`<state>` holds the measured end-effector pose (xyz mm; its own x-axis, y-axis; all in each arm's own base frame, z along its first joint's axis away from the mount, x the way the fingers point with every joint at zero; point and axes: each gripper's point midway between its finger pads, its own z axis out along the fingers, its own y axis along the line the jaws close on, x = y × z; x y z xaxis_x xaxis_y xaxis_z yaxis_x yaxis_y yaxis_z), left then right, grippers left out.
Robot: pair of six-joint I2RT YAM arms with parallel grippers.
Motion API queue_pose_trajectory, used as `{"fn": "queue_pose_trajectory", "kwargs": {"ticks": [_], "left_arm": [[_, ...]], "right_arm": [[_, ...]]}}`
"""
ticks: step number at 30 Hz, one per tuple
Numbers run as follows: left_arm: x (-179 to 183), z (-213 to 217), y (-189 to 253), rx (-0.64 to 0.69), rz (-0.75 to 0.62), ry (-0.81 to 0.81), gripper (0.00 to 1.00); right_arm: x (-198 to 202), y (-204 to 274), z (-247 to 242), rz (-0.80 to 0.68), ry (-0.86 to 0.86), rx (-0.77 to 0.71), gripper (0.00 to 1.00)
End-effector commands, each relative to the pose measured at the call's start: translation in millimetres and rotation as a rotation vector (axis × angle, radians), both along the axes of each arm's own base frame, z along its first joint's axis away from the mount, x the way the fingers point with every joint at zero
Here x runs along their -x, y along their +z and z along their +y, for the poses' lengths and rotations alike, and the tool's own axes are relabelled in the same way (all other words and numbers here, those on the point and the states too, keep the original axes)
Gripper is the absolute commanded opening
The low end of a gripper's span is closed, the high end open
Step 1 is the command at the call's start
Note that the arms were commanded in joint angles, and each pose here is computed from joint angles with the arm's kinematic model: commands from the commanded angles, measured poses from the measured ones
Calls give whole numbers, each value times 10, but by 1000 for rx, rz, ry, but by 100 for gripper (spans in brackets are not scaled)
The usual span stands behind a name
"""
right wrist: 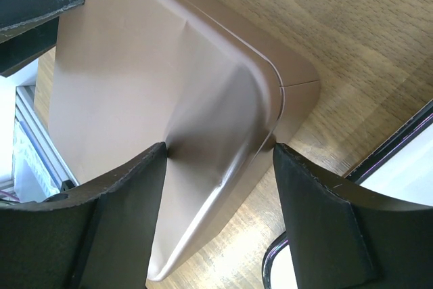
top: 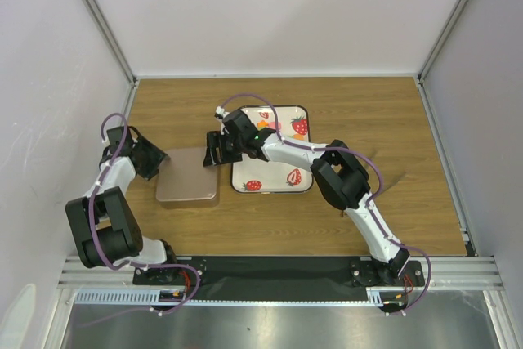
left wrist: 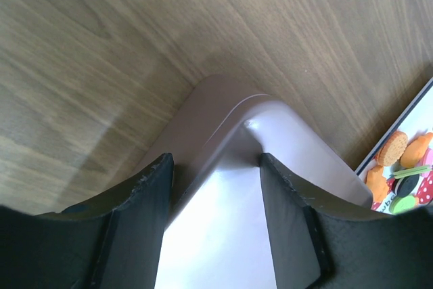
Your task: Pack the cookies
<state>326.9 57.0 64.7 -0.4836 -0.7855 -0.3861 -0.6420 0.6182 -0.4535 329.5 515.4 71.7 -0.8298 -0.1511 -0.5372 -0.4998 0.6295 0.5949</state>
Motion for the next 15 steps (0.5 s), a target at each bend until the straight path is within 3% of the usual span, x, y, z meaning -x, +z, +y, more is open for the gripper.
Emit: {"fn": "queue_pose_trajectory", "kwargs": {"ticks": [1, 15], "left_arm": [[215, -12, -342, -3, 117, 26, 57], [331, -54, -559, 20, 164, 40, 56]], "right_arm": [[59, -59, 12, 9, 17, 16, 69], [118, 4, -10, -10, 34, 22, 72]]}}
